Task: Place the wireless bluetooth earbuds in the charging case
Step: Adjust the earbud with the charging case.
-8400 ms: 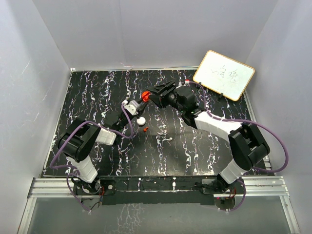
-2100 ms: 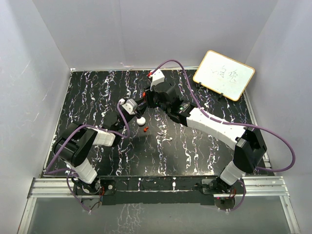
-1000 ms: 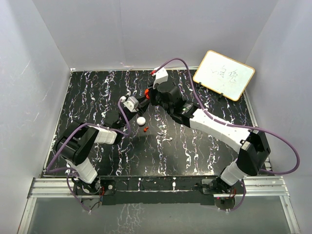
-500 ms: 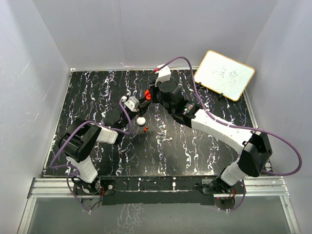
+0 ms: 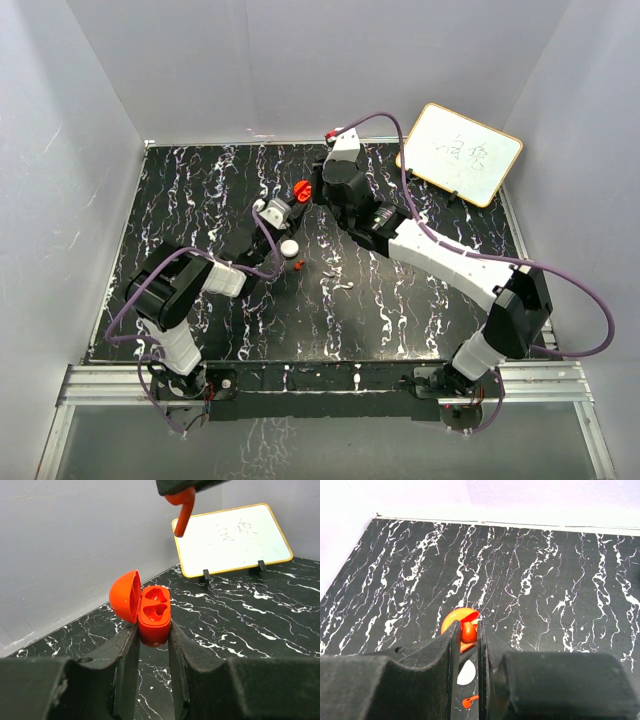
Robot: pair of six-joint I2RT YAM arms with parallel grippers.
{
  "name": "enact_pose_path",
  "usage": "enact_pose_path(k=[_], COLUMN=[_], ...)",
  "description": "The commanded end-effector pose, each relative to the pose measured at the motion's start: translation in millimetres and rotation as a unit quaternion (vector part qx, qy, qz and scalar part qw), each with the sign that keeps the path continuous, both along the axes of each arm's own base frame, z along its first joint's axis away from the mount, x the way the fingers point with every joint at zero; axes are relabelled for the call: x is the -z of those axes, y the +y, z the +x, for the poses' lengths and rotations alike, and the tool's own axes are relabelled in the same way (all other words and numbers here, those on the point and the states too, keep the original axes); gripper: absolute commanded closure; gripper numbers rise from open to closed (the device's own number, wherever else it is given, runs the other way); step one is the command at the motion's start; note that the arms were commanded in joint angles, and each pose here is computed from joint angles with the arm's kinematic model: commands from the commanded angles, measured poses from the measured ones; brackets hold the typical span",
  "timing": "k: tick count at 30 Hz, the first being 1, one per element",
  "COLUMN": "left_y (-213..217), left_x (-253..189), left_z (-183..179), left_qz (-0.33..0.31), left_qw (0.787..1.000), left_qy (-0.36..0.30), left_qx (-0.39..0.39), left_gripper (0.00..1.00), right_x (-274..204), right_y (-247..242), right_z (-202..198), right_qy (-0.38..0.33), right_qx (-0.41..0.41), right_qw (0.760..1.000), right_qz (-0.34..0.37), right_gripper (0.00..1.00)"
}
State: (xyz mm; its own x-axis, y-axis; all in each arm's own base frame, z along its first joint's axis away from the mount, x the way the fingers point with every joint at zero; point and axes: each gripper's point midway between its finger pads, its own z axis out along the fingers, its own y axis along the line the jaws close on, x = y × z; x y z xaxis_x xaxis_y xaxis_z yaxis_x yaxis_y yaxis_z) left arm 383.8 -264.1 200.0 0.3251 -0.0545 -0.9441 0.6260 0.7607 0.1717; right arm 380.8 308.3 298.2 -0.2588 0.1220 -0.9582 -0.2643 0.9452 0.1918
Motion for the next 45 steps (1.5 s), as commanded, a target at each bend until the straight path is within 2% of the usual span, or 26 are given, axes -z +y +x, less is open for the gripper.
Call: enact_pose_path(k=[1, 45], left_y=[6.3, 8.5], left_x=[-46.2, -69.8], left_z=[-7.1, -23.1], left_qz=[-0.043, -0.05], left_qw=[0.995, 0.992], left_qy=[-0.086, -0.113], left_qx=[-0.021, -0.02], left_gripper=[1.0, 1.0], right_x=[-23.5, 7.6], right_y=[5.8, 19.8], right_z=[7.2, 15.2], right_qy=[-0.009, 0.022], right_qx=[0.023, 0.025], right_qw=[0.999, 0.998], right_qz=[0.049, 0.052], right_gripper=[0.91, 0.91])
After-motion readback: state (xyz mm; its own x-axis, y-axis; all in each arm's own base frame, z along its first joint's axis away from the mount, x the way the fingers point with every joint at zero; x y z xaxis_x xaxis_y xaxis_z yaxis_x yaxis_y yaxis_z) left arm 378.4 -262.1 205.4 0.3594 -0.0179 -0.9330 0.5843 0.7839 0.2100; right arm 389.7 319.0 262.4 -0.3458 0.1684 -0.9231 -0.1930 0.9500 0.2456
